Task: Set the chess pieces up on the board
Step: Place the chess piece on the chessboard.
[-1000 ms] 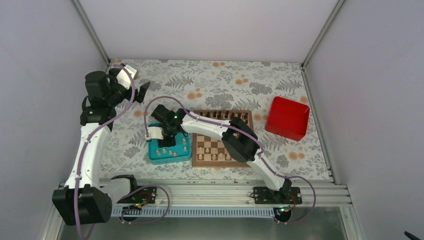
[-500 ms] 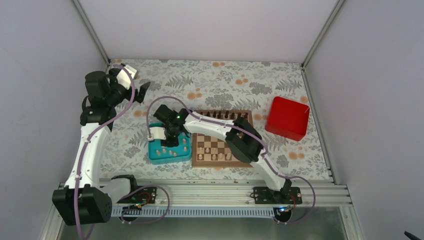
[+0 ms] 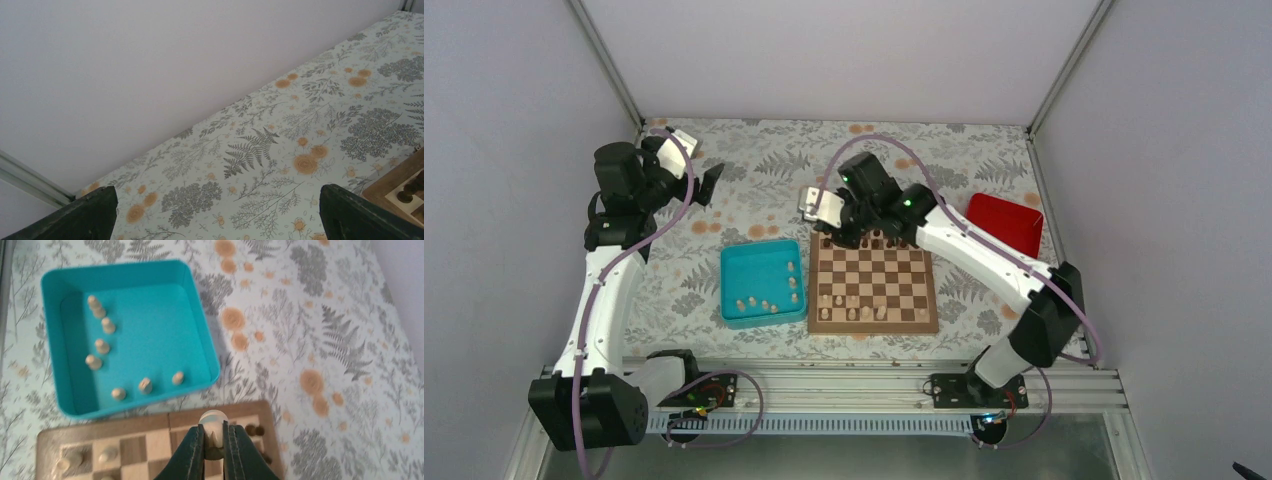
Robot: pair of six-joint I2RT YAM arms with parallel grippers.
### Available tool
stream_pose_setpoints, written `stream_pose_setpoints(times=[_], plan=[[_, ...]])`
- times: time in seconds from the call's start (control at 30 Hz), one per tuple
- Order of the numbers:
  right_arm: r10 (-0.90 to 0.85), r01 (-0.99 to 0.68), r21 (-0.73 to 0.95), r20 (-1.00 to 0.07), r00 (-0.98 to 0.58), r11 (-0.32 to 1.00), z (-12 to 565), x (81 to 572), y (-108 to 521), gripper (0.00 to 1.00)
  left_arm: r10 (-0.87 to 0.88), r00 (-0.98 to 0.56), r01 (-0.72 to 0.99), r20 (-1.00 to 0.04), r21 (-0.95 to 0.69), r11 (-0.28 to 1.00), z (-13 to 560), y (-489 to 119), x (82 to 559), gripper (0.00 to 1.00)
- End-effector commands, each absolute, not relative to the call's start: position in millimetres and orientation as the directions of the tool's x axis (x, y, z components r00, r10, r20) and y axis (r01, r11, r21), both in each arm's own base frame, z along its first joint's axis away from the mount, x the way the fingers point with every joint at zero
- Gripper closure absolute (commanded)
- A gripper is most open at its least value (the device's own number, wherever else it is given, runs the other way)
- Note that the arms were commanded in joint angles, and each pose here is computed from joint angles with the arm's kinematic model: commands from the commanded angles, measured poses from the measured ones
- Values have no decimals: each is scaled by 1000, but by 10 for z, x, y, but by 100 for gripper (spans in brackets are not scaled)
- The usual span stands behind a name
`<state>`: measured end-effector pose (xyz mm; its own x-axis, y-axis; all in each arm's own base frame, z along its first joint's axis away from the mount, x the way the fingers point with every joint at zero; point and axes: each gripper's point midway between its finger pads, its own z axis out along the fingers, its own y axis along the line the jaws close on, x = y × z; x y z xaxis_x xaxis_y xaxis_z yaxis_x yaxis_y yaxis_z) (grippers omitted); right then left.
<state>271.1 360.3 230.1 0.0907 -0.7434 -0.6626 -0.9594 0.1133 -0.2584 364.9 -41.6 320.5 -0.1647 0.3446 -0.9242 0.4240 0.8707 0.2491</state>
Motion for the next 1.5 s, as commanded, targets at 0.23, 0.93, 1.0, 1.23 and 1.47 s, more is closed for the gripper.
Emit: stream_pose_setpoints(times=[0.23, 0.93, 1.0, 1.23, 1.47], plan=[[-814, -990, -107, -581, -12, 91, 1650, 2086, 3054, 96, 339, -155, 403, -928, 253, 879, 3287, -374, 3700, 0], [-895, -997, 63, -446, 9, -42, 865, 1588, 3009, 94, 347, -192, 383, -918, 255, 888, 3162, -294, 3771, 0], [-895, -997, 66, -446, 15, -49, 847, 1576, 3022, 94, 348, -193, 381, -917, 256, 888, 3163, -289, 3776, 0], [-896, -994, 79, -443, 26, -69, 790, 1559, 3081, 93, 348, -200, 379, -916, 256, 889, 3139, -278, 3785, 0], [-898, -994, 83, -439, 32, -76, 759, 1573, 3125, 93, 350, -200, 378, -915, 258, 889, 3136, -276, 3784, 0]])
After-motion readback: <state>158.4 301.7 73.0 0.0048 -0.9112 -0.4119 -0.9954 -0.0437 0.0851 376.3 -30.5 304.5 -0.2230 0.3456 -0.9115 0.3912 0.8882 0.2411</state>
